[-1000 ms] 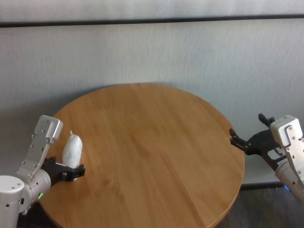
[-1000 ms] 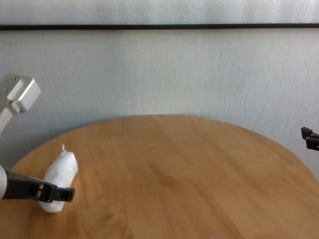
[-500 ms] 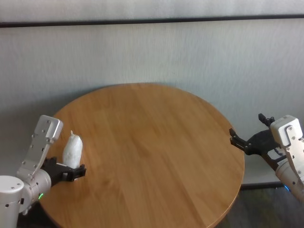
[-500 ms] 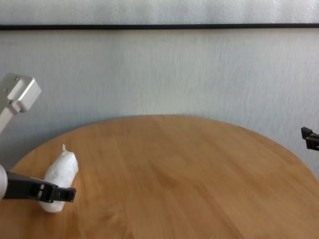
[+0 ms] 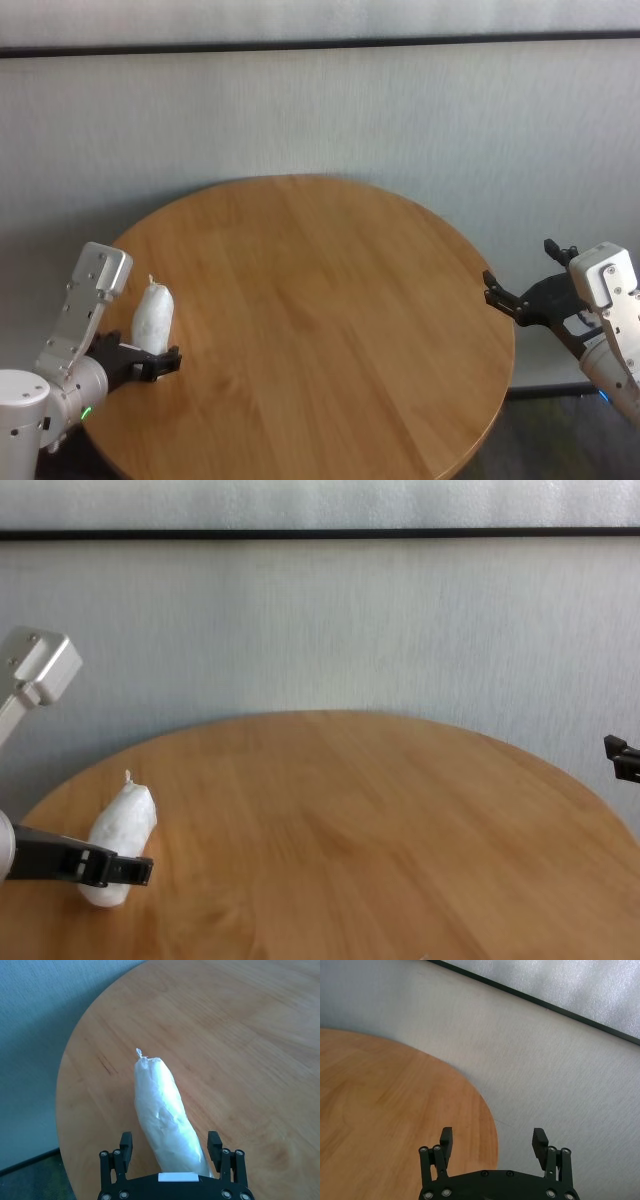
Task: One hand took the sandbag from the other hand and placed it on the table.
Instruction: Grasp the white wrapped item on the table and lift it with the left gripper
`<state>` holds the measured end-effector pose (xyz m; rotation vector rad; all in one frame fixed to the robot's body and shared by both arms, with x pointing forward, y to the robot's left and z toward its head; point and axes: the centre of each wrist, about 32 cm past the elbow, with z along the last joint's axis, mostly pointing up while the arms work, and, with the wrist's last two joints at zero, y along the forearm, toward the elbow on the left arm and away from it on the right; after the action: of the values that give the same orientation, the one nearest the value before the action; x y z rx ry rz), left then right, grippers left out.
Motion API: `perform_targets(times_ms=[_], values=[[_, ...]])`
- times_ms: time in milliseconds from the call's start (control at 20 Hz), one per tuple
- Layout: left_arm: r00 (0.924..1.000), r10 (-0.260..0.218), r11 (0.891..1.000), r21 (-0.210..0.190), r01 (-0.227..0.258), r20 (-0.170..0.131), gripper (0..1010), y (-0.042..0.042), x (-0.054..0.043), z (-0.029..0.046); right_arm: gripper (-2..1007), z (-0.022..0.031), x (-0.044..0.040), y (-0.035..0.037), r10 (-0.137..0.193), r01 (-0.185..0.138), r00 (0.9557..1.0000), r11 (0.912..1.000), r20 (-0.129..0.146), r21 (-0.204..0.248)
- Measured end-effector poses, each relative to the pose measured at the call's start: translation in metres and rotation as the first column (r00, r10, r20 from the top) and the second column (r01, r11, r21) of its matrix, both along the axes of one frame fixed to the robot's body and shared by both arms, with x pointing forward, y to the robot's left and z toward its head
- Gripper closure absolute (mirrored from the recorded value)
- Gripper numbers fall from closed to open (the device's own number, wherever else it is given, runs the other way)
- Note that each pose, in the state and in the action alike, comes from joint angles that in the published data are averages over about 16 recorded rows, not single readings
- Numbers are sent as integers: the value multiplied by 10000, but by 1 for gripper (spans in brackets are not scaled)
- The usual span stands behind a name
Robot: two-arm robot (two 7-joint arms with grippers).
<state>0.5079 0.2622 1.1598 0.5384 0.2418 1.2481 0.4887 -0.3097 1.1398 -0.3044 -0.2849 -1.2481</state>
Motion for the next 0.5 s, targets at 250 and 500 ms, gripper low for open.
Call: perform_targets(times_ms=[250,500], values=[[10000,-4,10000,-20,4,-8,131,2,0,2,2,0,0,0,0,0,10000,10000,0,0],[10000,-6,10000,-33,6,-13,266,3,0,3,2,0,0,0,0,0,10000,10000,0,0]])
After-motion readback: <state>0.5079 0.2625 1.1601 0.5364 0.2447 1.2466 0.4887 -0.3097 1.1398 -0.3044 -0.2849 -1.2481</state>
